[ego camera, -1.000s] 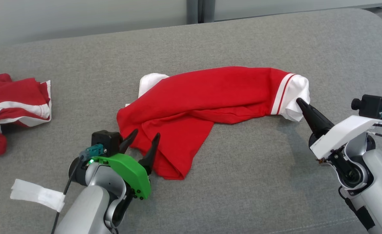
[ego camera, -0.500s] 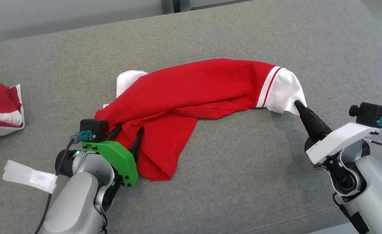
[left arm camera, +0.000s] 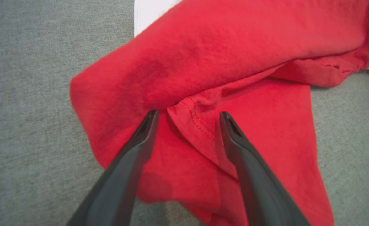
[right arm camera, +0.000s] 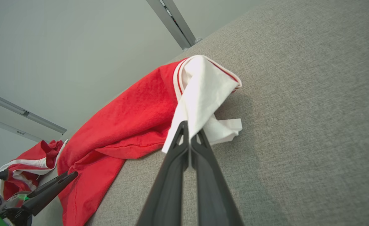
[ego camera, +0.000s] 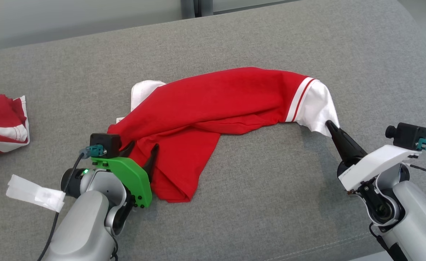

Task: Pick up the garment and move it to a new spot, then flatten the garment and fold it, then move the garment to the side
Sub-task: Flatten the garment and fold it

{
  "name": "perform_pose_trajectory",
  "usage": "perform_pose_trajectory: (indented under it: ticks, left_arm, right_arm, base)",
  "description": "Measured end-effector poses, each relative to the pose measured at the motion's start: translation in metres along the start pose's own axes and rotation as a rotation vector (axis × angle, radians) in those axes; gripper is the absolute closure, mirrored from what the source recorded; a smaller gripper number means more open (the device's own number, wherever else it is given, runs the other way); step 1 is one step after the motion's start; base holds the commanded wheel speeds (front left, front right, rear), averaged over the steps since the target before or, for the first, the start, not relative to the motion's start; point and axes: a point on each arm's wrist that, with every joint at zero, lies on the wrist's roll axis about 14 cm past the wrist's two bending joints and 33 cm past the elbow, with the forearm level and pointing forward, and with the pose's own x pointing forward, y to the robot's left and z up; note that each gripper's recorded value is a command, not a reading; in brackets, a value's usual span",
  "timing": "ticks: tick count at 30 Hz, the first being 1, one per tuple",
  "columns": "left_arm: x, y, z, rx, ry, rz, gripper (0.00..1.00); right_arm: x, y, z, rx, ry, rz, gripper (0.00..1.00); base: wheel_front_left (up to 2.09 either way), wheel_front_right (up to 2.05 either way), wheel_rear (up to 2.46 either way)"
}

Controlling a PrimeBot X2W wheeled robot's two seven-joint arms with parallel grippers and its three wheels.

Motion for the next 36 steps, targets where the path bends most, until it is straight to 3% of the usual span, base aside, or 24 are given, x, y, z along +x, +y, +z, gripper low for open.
perform_pose_trajectory:
  ticks: [4,6,9,10,14,20,24,25,27,36]
  left_arm:
    - [0.003,-0.003,0.006,0.002,-0.017,-0.009,0.0]
    - [0.005,-0.007,0.007,-0.002,-0.023,-0.018,0.05]
    - [0.006,-0.009,0.008,-0.001,-0.025,-0.024,0.27]
    - [0.006,-0.009,0.007,0.001,-0.022,-0.025,0.48]
    - [0.007,-0.009,0.004,0.002,-0.014,-0.027,0.51]
    - [0.006,-0.006,-0.001,0.004,-0.002,-0.018,0.46]
    - [0.006,-0.004,-0.005,0.009,0.013,-0.012,0.71]
    - [0.006,-0.004,-0.005,0.011,0.014,-0.012,0.91]
    - [0.006,-0.004,-0.002,0.014,0.003,-0.012,1.0]
    - [0.003,-0.01,0.024,-0.013,-0.087,-0.033,1.0]
  right_arm:
    - [-0.001,-0.001,0.0,-0.002,0.001,-0.004,1.0]
    - [-0.002,-0.002,-0.001,-0.004,0.002,-0.007,1.0]
    - [-0.003,-0.004,-0.001,-0.009,0.001,-0.01,1.0]
    - [-0.003,-0.004,-0.001,-0.009,0.001,-0.012,1.0]
    - [-0.003,-0.005,-0.001,-0.009,0.0,-0.014,1.0]
    - [-0.004,-0.005,-0.001,-0.009,-0.001,-0.011,1.0]
    - [-0.004,-0.005,-0.002,-0.01,0.002,-0.01,1.0]
    - [-0.004,-0.004,-0.002,-0.01,0.003,-0.009,1.0]
    - [-0.004,-0.004,-0.002,-0.011,0.0,-0.008,1.0]
    - [-0.003,0.003,0.012,-0.026,-0.042,0.018,1.0]
  base:
    - [0.0,0.0,0.0]
    - [0.0,0.0,0.0]
    - [0.0,0.0,0.0]
    - [0.0,0.0,0.0]
    - [0.0,0.0,0.0]
    - [0.0,0.0,0.0]
    - [0.0,0.0,0.0]
    - [0.0,0.0,0.0]
    - [0.0,0.0,0.0]
    - [0.0,0.0,0.0]
